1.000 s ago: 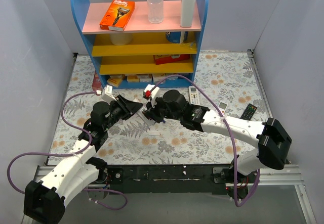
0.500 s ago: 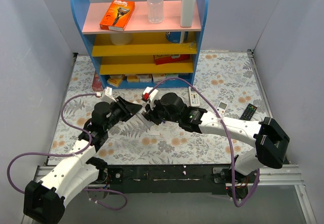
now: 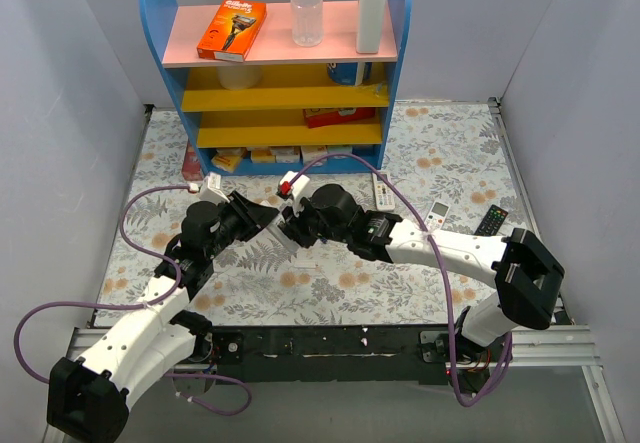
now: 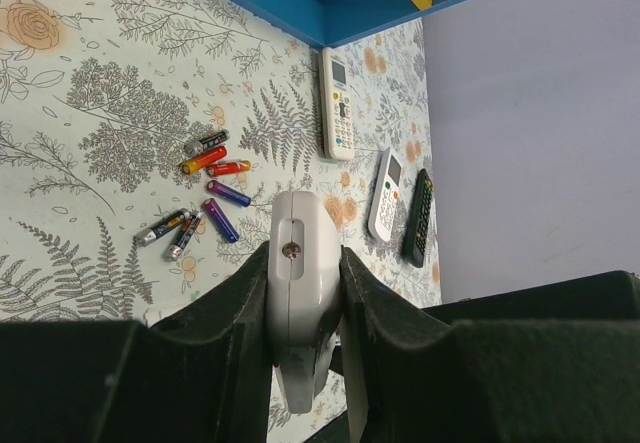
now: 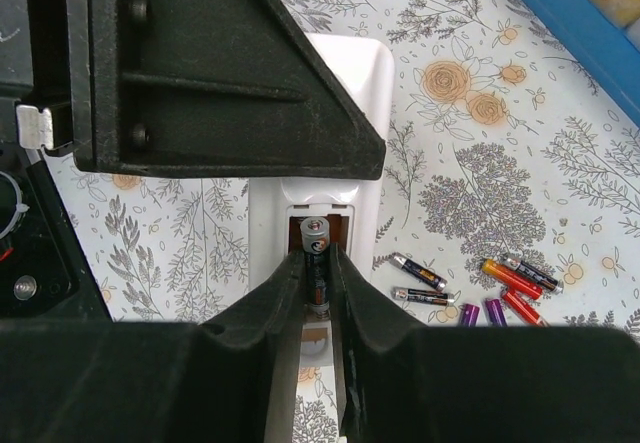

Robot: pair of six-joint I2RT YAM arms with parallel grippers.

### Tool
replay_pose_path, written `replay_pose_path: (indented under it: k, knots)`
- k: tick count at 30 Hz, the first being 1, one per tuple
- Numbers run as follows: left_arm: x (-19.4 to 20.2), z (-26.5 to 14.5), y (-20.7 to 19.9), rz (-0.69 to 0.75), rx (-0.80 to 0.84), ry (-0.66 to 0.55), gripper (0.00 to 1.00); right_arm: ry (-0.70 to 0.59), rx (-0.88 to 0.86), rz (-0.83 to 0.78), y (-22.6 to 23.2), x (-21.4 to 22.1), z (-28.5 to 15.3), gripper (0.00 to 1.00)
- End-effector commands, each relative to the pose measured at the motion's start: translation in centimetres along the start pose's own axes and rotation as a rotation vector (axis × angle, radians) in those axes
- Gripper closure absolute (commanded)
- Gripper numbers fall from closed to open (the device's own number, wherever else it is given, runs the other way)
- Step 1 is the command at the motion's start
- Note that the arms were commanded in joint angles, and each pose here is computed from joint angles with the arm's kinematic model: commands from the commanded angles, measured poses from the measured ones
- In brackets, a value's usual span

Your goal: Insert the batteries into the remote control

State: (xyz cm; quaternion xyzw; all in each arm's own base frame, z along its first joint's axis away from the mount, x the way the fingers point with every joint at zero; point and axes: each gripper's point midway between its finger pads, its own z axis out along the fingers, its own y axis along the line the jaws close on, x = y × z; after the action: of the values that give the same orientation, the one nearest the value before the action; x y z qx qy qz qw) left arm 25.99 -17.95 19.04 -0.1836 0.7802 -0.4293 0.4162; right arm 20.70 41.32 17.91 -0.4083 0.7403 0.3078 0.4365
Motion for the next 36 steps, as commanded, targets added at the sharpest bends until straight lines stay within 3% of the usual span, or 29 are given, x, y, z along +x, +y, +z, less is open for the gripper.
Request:
replay_pose_path:
  k: [1, 20, 36]
  knots:
    - [-0.9, -0.6, -3.3, 0.012, 0.11, -0.012, 1.0, 0.083, 0.085, -0.003, -2.2, 1.7, -0.3, 0.72]
    - [-0.7, -0.8, -2.8, 0.017, 0.098, -0.013, 1.0, 0.075, 0.121, 0.039, -2.5, 1.1, -0.9, 0.65]
    - [-0.5, -0.7, -2.8, 0.032, 0.101, 0.002, 1.0, 0.051, 0.047, 0.023, -1.2, -0.7, -1.6, 0.57]
